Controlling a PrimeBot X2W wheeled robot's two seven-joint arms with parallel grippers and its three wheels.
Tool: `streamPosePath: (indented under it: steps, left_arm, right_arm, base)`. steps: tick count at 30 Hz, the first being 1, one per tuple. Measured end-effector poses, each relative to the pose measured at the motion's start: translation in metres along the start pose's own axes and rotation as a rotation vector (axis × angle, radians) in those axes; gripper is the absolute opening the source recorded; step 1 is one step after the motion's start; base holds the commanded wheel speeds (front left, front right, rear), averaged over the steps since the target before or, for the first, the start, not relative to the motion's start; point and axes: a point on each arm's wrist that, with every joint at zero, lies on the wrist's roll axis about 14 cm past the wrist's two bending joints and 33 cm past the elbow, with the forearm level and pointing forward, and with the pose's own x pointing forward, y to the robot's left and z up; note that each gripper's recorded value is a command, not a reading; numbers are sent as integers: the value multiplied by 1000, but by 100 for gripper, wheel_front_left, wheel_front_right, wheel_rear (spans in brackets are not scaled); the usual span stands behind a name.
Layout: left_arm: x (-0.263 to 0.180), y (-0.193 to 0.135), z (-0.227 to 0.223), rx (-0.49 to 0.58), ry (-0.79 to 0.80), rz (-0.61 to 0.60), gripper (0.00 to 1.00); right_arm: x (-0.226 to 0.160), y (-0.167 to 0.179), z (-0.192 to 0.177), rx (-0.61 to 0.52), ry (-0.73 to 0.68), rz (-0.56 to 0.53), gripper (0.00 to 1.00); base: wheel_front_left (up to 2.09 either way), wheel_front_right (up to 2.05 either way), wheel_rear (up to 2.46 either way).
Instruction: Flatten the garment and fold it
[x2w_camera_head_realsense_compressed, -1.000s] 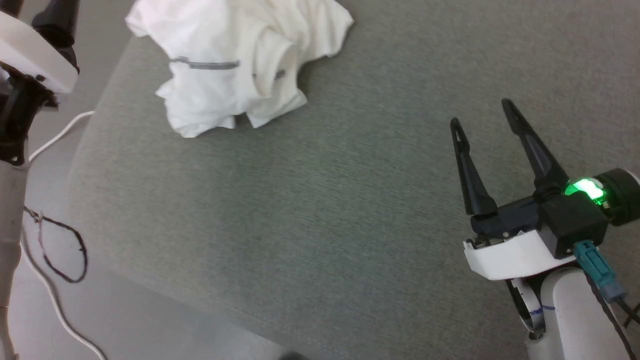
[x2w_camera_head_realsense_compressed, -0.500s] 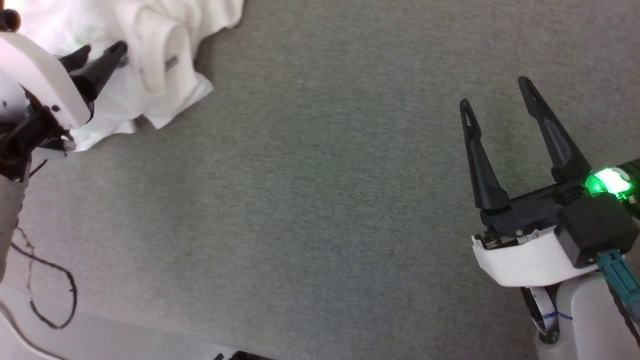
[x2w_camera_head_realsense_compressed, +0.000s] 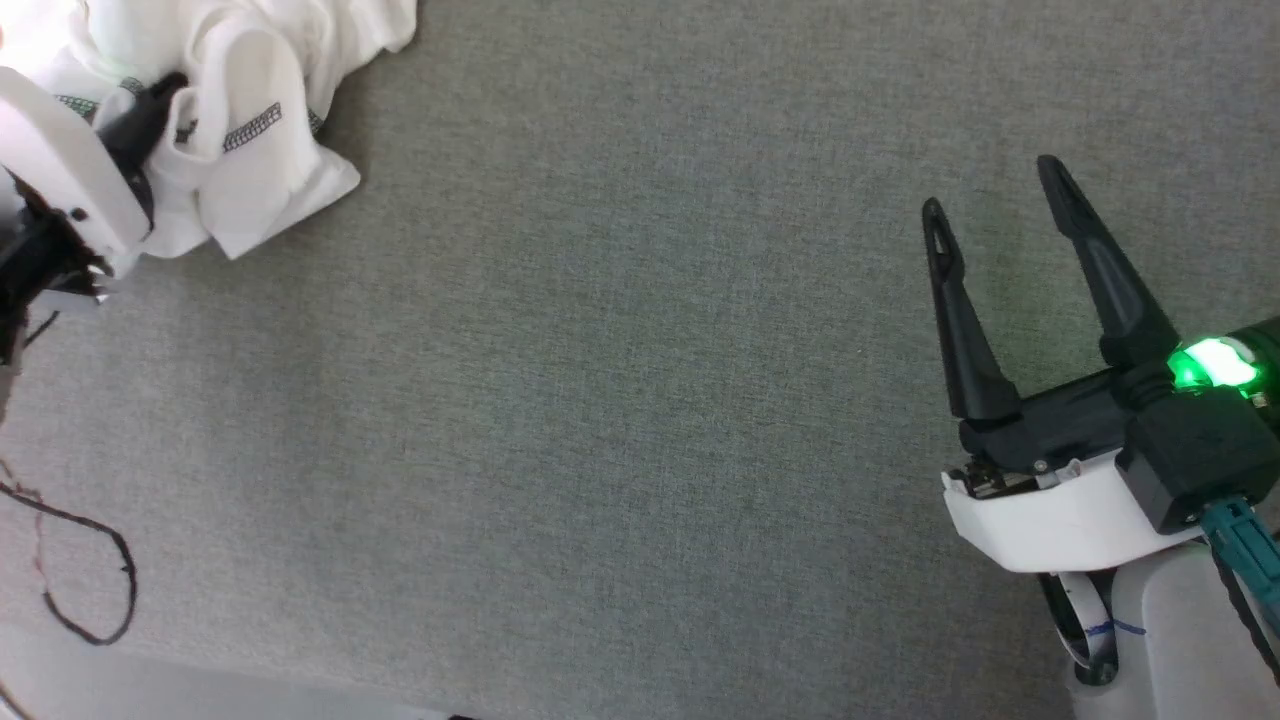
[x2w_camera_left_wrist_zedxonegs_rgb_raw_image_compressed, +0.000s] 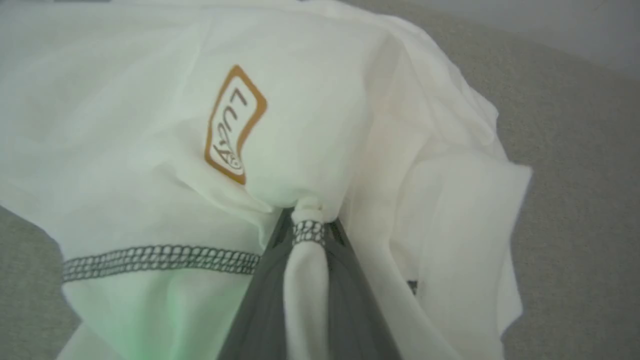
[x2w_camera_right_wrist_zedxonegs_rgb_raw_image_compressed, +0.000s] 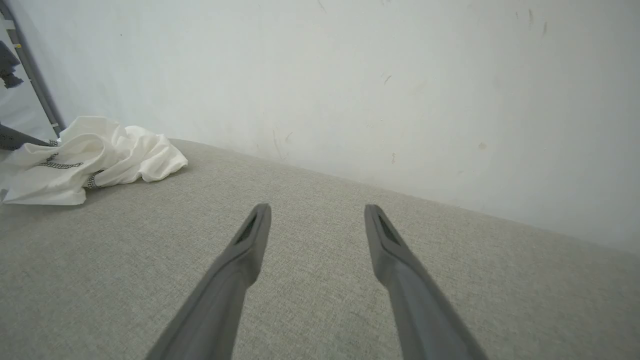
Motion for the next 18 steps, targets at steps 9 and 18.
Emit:
streamPosePath:
  steps: [9,18]
  left_arm:
    - [-65,11,99,95,-335,37,0]
    - [-163,-36,207,229,-689,-35,0]
  right_arm:
    - [-7,8,31,46,-87,7,100]
    - [-30,5,69,80,-163,-30,100]
  base:
    - [0,0,0]
    - [0,0,0]
